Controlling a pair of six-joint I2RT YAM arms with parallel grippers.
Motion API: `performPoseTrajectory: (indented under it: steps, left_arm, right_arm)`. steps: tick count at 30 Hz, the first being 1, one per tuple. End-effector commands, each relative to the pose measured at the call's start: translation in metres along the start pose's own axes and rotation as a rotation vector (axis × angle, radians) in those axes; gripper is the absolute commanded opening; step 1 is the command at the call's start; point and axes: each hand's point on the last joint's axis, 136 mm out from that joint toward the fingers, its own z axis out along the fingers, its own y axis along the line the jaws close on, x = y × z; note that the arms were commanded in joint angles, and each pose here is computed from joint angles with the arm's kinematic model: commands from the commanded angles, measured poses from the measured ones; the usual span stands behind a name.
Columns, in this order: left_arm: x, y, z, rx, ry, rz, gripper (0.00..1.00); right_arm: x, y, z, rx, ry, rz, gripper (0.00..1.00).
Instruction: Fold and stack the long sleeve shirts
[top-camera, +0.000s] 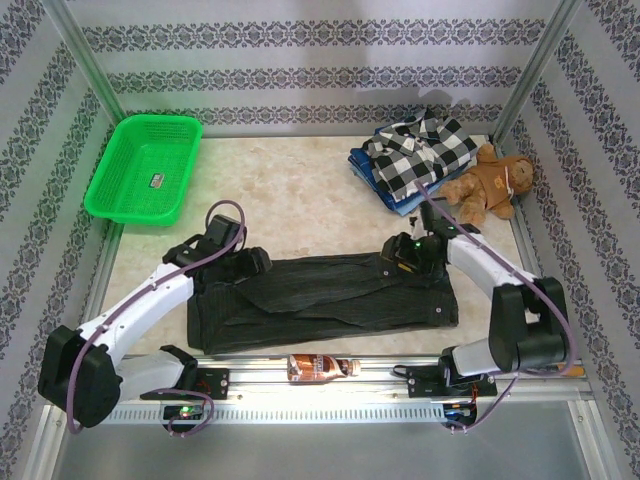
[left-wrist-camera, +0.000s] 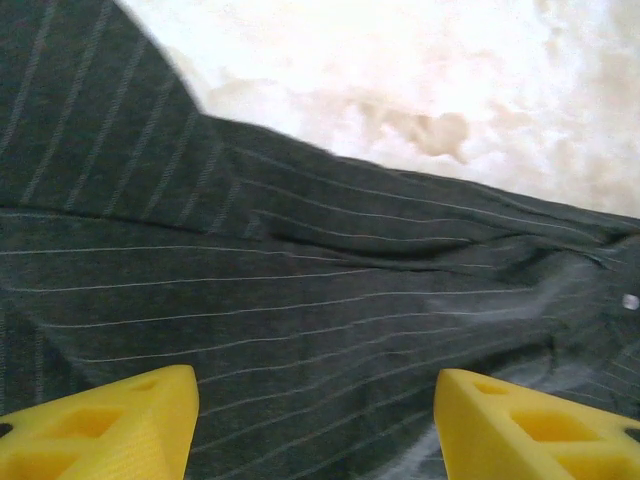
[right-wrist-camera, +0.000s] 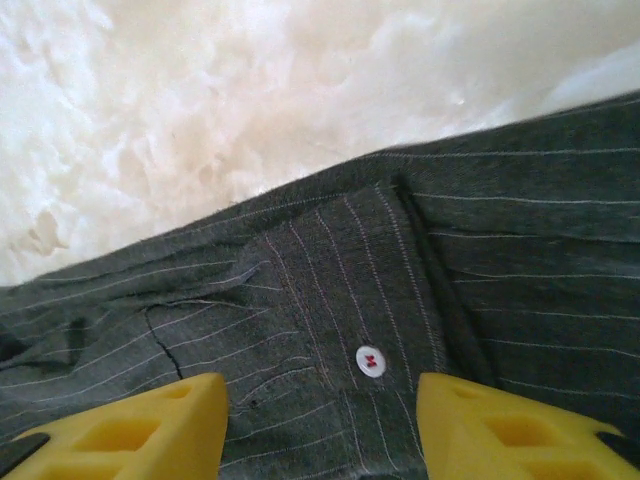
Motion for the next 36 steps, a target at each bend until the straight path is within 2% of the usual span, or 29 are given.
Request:
performPoseTrajectory:
  steps: [1, 4, 8, 14, 21, 28, 36]
  left_arm:
    - [0.007, 0.036, 0.010, -0.120, 0.014, -0.057, 0.64]
    - [0.008, 0.052, 0.015, -0.166, -0.001, -0.096, 0.65]
    - [0.004, 0.062, 0.011, -0.179, -0.050, -0.143, 0.70]
    - [-0.009, 0.082, -0.010, -0.224, -0.131, -0.208, 0.80]
    - [-0.016, 0.102, -0.018, -0.214, -0.165, -0.308, 0.86]
    - [-0.023, 0.111, -0.016, -0.217, -0.176, -0.353, 0.92]
    - [-0.023, 0.129, -0.016, -0.220, -0.223, -0.463, 0.94]
  right_arm:
    - [-0.005, -0.012, 0.007, 0.090, -0.001, -0.049, 0.50]
    - [-0.003, -0.022, 0.010, 0.162, -0.001, -0.072, 0.49]
    - [0.002, -0.023, 0.015, 0.175, 0.021, -0.103, 0.48]
    - [0.017, -0.025, 0.030, 0.185, 0.066, -0.114, 0.40]
    - [0.016, -0.017, 0.027, 0.157, 0.057, -0.125, 0.16]
    - [0.010, 0.029, -0.014, 0.008, -0.023, -0.218, 0.00]
    - [0.015, 0.089, -0.089, -0.201, -0.163, -0.373, 0.00]
